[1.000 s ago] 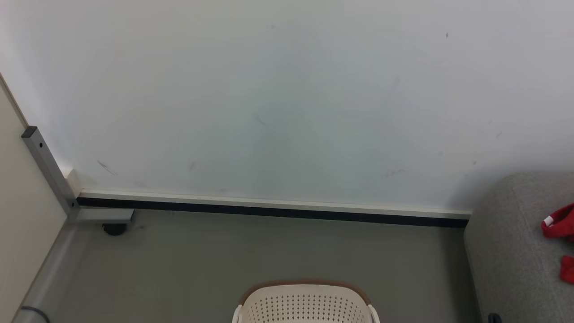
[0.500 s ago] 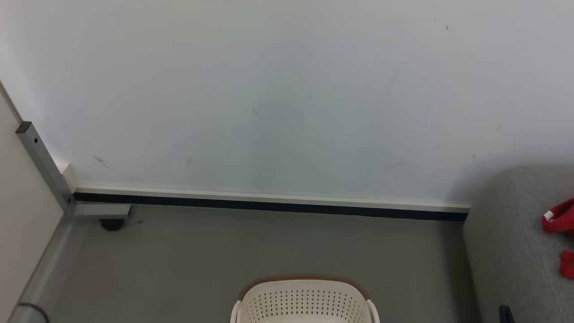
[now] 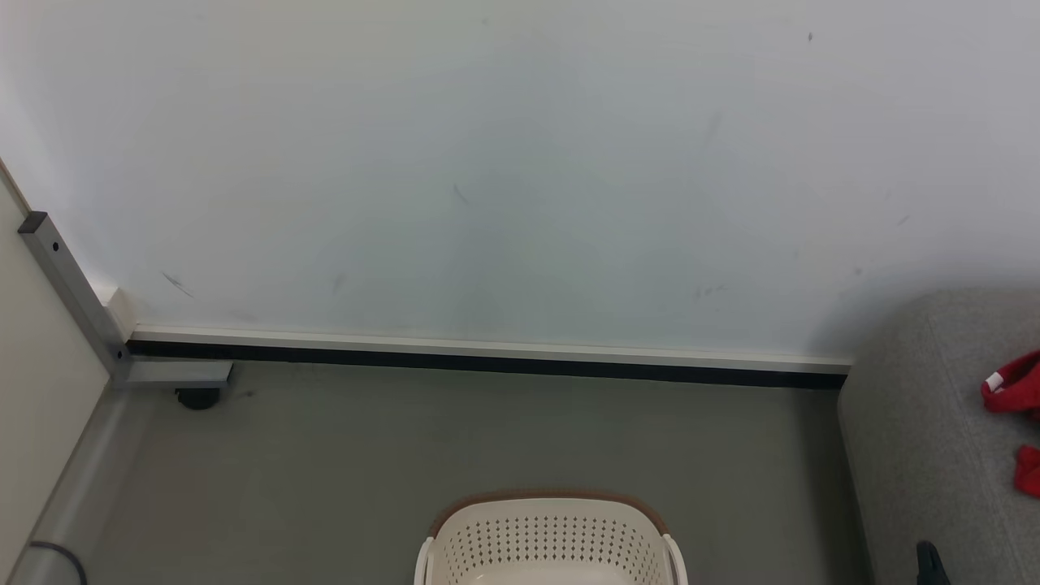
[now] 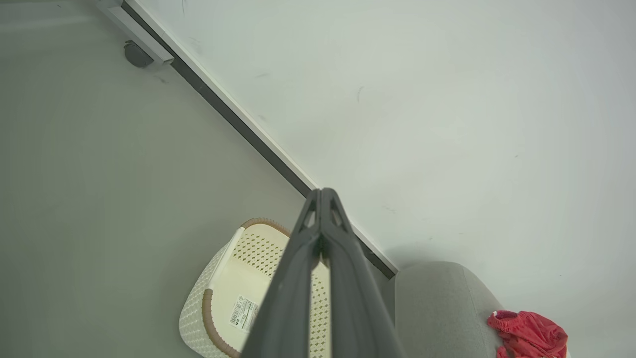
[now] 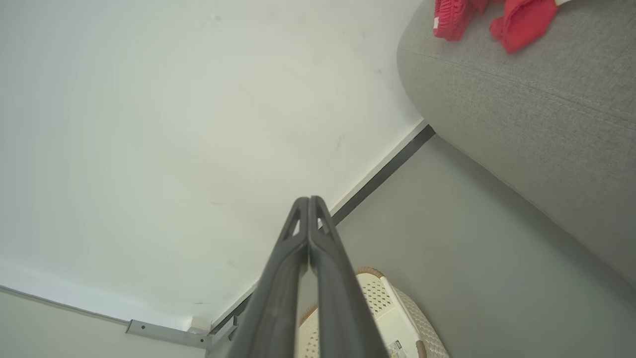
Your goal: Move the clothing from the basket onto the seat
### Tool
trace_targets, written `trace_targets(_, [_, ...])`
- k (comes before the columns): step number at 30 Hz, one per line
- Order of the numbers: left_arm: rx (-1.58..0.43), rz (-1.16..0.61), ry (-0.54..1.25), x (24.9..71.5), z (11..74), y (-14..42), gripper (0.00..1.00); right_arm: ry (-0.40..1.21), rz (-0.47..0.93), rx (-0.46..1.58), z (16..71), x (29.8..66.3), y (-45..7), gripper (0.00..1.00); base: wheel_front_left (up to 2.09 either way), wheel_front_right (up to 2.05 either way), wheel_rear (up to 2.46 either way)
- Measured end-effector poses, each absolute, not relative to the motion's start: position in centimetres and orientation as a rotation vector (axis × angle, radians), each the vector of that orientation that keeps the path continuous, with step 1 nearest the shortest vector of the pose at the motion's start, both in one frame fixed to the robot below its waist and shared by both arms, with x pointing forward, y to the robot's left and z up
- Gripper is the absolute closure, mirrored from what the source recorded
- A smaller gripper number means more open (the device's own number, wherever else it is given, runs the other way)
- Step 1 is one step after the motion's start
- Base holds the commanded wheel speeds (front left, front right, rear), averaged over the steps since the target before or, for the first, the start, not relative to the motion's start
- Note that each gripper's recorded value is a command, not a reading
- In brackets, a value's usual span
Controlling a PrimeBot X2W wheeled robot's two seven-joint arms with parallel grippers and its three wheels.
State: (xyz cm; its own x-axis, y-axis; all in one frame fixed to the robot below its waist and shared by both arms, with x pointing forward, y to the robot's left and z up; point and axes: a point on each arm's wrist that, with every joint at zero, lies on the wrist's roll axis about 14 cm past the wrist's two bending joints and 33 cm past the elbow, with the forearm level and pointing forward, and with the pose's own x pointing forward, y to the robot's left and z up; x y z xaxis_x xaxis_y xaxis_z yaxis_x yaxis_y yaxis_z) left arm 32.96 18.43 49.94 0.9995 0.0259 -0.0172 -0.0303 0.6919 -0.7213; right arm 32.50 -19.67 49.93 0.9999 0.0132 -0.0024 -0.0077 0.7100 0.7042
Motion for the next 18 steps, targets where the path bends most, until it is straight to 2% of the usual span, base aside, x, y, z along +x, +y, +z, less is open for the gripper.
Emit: trace_targets(18, [-1.022, 0.015, 0.017, 34.5, 50.2, 18.1, 1.00, 0.011, -0.024, 1.010, 50.0, 33.8, -20.8, 1.00, 0.00, 0.00, 0.00])
